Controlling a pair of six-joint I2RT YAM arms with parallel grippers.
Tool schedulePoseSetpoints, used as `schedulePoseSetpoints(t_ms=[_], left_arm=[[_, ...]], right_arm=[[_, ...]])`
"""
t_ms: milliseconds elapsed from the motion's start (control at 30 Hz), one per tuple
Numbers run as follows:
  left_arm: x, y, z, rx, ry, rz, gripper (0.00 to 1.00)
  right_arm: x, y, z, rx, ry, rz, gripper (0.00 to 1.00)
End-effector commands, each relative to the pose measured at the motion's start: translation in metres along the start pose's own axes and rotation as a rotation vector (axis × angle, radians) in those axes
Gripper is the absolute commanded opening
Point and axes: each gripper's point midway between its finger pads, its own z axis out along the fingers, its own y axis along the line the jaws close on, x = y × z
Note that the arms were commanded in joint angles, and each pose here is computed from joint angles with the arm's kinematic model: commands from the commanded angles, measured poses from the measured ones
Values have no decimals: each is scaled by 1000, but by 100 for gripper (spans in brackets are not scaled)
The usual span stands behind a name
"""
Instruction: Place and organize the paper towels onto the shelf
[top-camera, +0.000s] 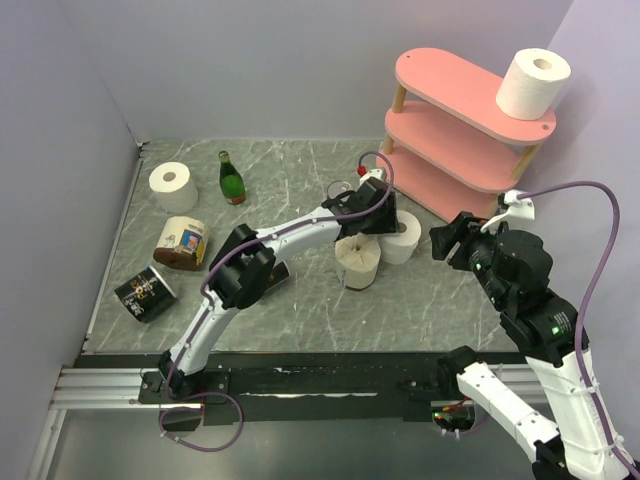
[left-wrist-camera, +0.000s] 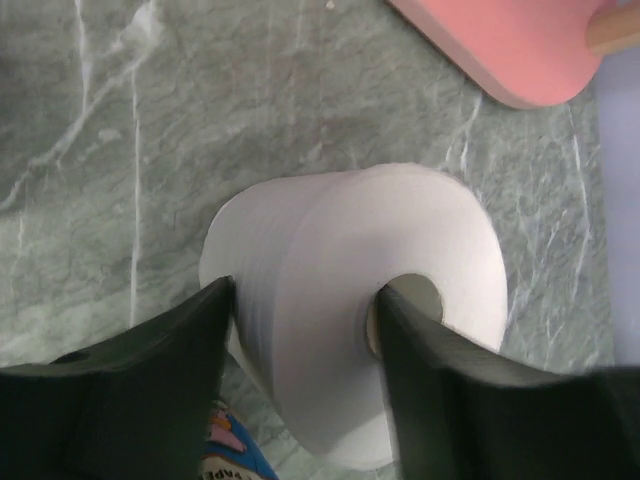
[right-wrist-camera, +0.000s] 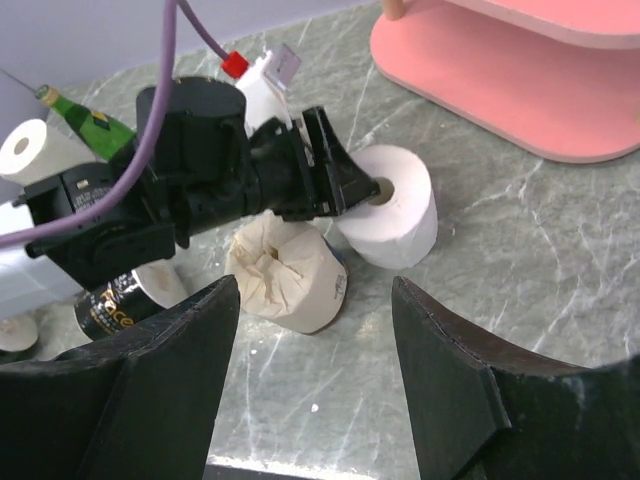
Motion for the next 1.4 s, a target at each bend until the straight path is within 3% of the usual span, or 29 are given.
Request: schedulePoseSetpoints(t_ms=[0, 67, 133, 400, 567, 600, 733, 800, 1033, 1367], left_arm=[[-54, -52, -28, 146, -125, -15, 75], [-62, -57, -38, 161, -139, 2, 91], [-81, -62, -57, 180, -176, 18, 99], [-161, -41, -160, 163, -339, 43, 96], [-181, 20, -215, -9, -428, 107, 96], [-195, 33, -244, -61, -498, 125, 96], [-176, 83, -279, -204, -534, 183, 96], [-176, 88, -310, -212, -589, 216, 96], [-138, 146, -337, -340, -697, 249, 96], [-143, 142, -354, -361, -725, 246, 96]], right_arm=[[-1, -3, -4, 8, -19, 15, 70], [0, -3, -1, 12, -17, 13, 70], [4, -3, 3, 8, -9, -4, 70], [15, -4, 30, 71, 77, -26, 72], [34, -10, 59, 147, 147, -25, 71], [37, -12, 64, 153, 156, -59, 71], [44, -6, 91, 108, 178, -181, 73], [48, -6, 99, 104, 199, -222, 73], [81, -2, 150, 105, 364, -286, 69], [111, -3, 205, 162, 527, -338, 69]])
